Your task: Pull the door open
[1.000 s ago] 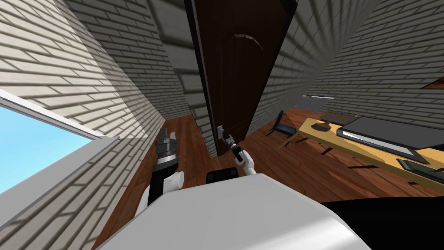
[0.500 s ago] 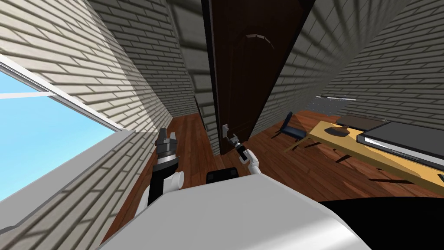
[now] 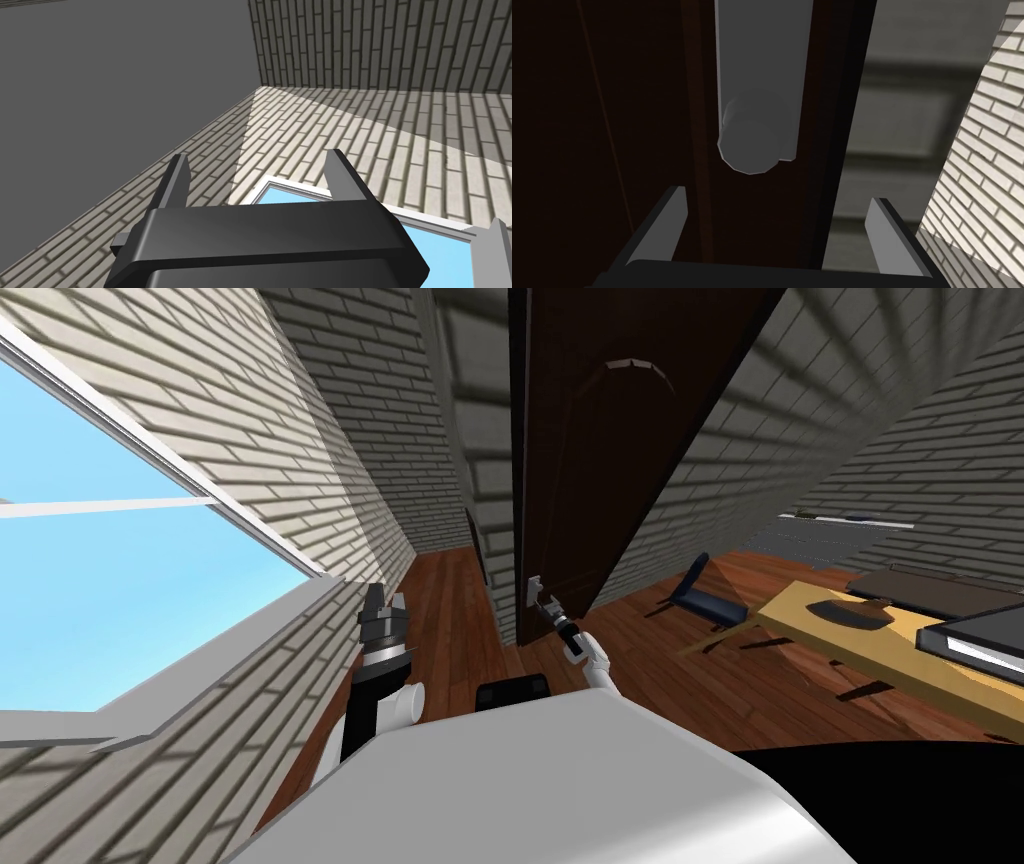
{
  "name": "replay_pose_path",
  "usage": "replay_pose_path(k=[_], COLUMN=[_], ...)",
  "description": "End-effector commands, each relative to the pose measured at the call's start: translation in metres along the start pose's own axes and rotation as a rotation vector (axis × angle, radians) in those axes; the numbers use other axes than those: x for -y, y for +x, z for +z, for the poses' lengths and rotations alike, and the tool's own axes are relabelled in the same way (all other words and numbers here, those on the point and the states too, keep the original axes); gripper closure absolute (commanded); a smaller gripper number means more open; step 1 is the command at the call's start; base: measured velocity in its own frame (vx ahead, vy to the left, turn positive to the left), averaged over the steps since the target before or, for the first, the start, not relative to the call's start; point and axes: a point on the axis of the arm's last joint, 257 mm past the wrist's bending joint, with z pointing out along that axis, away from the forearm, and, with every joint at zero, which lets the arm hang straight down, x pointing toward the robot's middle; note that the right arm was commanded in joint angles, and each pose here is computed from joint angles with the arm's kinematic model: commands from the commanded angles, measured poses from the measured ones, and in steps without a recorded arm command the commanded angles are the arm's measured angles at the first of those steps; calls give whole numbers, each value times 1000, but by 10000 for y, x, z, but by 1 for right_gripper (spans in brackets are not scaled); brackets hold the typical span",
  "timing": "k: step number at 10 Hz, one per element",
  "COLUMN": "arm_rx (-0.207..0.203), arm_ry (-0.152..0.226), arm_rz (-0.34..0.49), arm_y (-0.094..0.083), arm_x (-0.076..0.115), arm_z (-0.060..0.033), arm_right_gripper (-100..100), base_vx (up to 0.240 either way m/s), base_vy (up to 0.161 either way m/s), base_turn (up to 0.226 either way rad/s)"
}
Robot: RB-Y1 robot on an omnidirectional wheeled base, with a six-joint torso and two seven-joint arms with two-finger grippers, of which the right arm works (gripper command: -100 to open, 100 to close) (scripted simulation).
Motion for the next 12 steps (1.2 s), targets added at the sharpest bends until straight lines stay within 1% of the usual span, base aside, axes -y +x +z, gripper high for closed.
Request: replay_pose_path(k=[1,3,6,7,8,9,12], arm_rx=[3,8,17,22,18,18,18], arm_ry=[32,70,117,138,127,127,127], arm_rz=[3,9,18,24,21,21,21], arm_y=[-23,-41,-74,-92,-72,-72,-72], arm_x=[226,483,789,920,853,853,853], arm_z=[-22,-71,-140,-173,-161,-161,-161], arm_right_gripper=[-100,-100,-100,-100,-100,100,100], base_vx=[59,75,86,98,50,-7,-11], base_vy=[48,47,25,25,10,-5,-9], base_turn=[207,213,159,182,31,-38,0])
